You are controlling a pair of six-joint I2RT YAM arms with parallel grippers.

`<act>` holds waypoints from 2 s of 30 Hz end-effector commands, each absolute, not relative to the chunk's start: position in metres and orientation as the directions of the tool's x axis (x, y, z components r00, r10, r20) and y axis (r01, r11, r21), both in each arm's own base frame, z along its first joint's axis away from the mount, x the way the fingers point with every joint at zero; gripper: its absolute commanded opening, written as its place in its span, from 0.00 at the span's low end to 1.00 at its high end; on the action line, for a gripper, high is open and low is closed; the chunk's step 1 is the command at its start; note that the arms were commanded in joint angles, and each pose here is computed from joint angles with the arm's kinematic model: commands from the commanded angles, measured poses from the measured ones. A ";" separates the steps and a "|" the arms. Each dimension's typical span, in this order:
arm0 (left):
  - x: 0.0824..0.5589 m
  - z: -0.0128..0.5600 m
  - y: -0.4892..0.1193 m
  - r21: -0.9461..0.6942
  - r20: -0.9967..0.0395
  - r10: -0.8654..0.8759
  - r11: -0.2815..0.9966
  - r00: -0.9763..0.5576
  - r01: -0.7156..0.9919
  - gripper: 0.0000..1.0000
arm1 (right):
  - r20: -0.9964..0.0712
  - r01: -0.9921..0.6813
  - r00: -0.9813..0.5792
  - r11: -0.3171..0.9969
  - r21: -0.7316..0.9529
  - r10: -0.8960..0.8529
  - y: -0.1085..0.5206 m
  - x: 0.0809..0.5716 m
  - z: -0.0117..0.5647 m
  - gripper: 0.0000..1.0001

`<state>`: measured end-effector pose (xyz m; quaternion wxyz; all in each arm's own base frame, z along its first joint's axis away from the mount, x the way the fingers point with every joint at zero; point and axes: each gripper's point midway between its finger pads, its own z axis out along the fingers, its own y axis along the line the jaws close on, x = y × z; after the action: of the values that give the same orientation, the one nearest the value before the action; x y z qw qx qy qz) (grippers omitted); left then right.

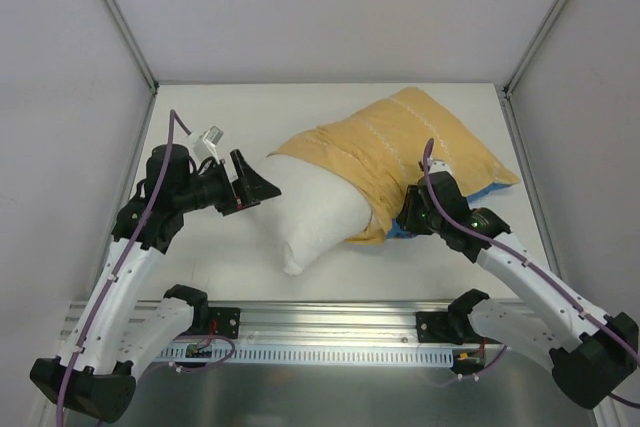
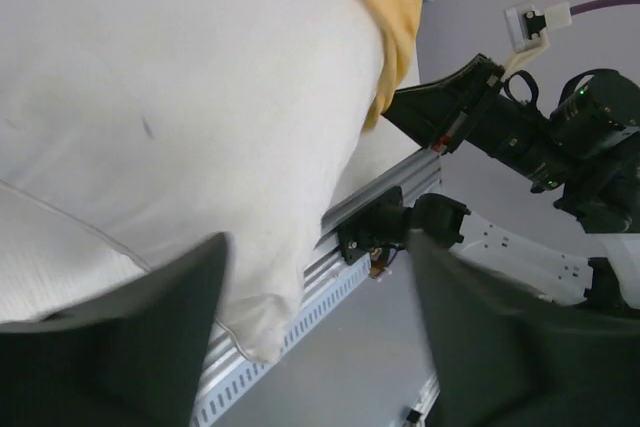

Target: Remove the pillowcase from the pillow

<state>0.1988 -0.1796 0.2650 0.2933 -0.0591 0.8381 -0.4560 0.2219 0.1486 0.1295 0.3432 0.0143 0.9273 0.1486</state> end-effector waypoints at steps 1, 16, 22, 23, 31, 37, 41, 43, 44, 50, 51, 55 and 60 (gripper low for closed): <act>0.192 0.278 -0.180 -0.788 -0.506 -0.334 0.553 -0.795 0.269 0.94 | -0.653 -0.086 -0.754 0.976 0.202 0.069 0.125 0.209 0.139 0.34; 0.270 0.164 -0.130 -0.611 -0.426 -0.513 0.771 -0.746 -0.181 0.99 | -0.779 -0.296 -0.620 0.947 0.125 -0.091 0.168 0.256 0.258 0.99; 0.277 0.125 -0.163 -0.656 -0.275 -0.434 0.737 -0.858 -0.163 0.93 | -0.722 -0.569 -0.554 0.822 -0.037 -0.415 0.248 0.285 0.283 0.96; 0.275 0.123 -0.166 -0.661 -0.270 -0.423 0.735 -0.865 -0.153 0.85 | -0.698 -0.594 -0.547 0.802 -0.066 -0.463 0.254 0.287 0.282 0.96; 0.275 0.151 -0.182 -0.731 -0.299 -0.393 0.680 -0.870 -0.056 0.00 | -0.730 -0.641 -0.543 0.767 0.041 -0.415 0.355 0.333 0.290 0.96; 0.260 0.170 -0.188 -0.763 -0.326 -0.376 0.646 -0.868 0.007 0.00 | -0.670 -0.648 -0.587 0.760 0.053 -0.454 0.387 0.345 0.232 0.98; 0.252 0.183 -0.191 -0.781 -0.345 -0.374 0.623 -0.861 0.042 0.00 | -0.645 -0.633 -0.609 0.772 0.045 -0.462 0.391 0.354 0.210 0.81; 0.249 0.191 -0.190 -0.788 -0.361 -0.380 0.613 -0.852 0.061 0.00 | -0.639 -0.613 -0.625 0.788 0.045 -0.450 0.389 0.357 0.206 0.50; 0.247 0.193 -0.191 -0.792 -0.360 -0.380 0.607 -0.852 0.064 0.00 | -0.640 -0.584 -0.635 0.811 0.029 -0.434 0.381 0.364 0.206 0.39; 0.232 0.206 -0.191 -0.819 -0.351 -0.390 0.569 -0.852 0.077 0.00 | -0.664 -0.343 -0.728 0.929 0.137 -0.171 0.310 0.405 0.233 0.01; 0.226 0.215 -0.192 -0.826 -0.365 -0.392 0.555 -0.845 0.099 0.00 | -0.664 -0.301 -0.738 0.939 0.168 -0.118 0.296 0.410 0.237 0.01; 0.213 0.233 -0.186 -0.829 -0.396 -0.409 0.545 -0.822 0.128 0.00 | -0.656 -0.086 -0.746 0.961 0.264 0.113 0.219 0.426 0.231 0.01; 0.208 0.270 -0.178 -0.825 -0.461 -0.461 0.537 -0.758 0.175 0.00 | -0.693 0.056 -0.679 0.958 0.281 0.243 0.157 0.424 0.256 0.01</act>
<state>0.2167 -0.1800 0.2345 0.3131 -0.0925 0.8278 -0.4562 0.4179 0.1900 0.2097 0.3144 0.0273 0.9381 0.1429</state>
